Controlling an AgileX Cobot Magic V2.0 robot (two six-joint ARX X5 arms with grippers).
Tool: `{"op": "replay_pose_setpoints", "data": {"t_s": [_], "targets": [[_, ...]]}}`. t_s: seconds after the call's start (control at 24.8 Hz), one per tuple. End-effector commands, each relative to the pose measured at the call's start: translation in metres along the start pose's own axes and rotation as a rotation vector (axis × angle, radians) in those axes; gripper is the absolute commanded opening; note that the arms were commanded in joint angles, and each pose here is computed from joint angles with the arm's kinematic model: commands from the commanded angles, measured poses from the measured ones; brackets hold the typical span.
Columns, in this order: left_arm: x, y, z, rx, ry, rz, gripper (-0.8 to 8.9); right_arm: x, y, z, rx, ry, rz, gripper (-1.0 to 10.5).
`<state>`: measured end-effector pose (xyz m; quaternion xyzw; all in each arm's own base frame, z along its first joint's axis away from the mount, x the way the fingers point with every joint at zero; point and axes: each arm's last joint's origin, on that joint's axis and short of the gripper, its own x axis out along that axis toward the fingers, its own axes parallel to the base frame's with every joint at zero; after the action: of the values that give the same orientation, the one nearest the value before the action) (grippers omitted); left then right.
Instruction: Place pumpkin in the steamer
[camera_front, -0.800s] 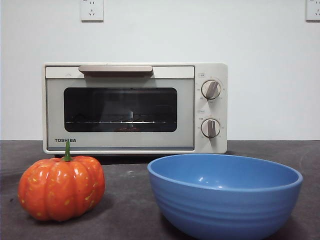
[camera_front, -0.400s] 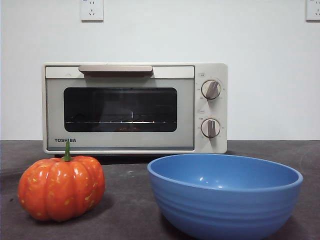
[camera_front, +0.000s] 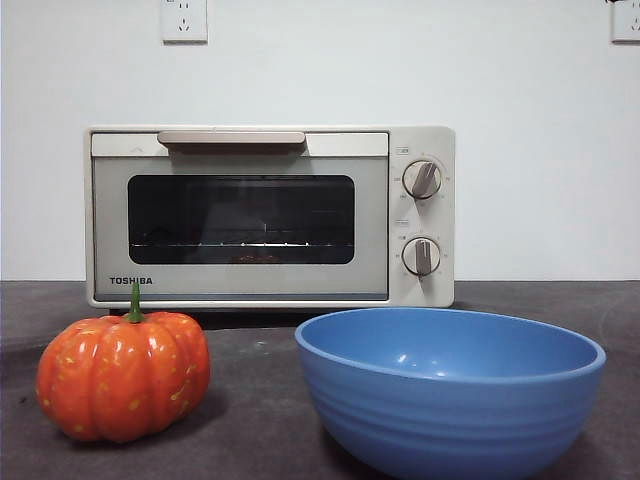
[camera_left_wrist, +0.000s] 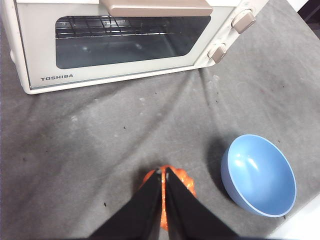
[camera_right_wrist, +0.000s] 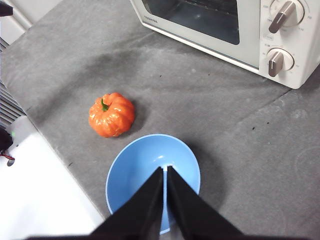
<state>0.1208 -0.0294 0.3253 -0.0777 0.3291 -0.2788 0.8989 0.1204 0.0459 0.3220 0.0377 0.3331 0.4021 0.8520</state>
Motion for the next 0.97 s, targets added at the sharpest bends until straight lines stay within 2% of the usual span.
{"op": "replay_pose_setpoints", "data": {"t_s": [0.04, 0.08, 0.2, 0.24, 0.44, 0.64, 0.97], "targets": [[-0.003, -0.002, 0.005, 0.023, -0.02, -0.009, 0.16, -0.002, 0.002, 0.004, -0.022, -0.011, 0.005, 0.1], [-0.003, -0.002, 0.005, 0.023, -0.02, -0.009, 0.16, -0.002, 0.002, 0.004, -0.022, -0.011, 0.005, 0.5], [-0.003, -0.002, 0.005, 0.023, -0.019, -0.009, 0.16, -0.002, 0.002, 0.004, -0.009, -0.011, 0.004, 3.7], [-0.003, -0.002, 0.005, 0.023, -0.019, -0.009, 0.16, -0.002, 0.002, 0.004, 0.002, -0.011, 0.004, 4.3], [-0.003, -0.002, 0.005, 0.023, -0.02, -0.009, 0.16, -0.001, 0.002, 0.004, 0.0, -0.011, 0.008, 4.3], [-0.003, -0.002, 0.005, 0.023, -0.02, -0.009, 0.16, 0.004, 0.008, 0.014, -0.023, -0.05, 0.054, 4.3], [-0.003, -0.002, 0.005, 0.023, -0.02, -0.009, 0.16, 0.044, 0.031, 0.071, -0.134, 0.047, 0.159, 4.3]]}}
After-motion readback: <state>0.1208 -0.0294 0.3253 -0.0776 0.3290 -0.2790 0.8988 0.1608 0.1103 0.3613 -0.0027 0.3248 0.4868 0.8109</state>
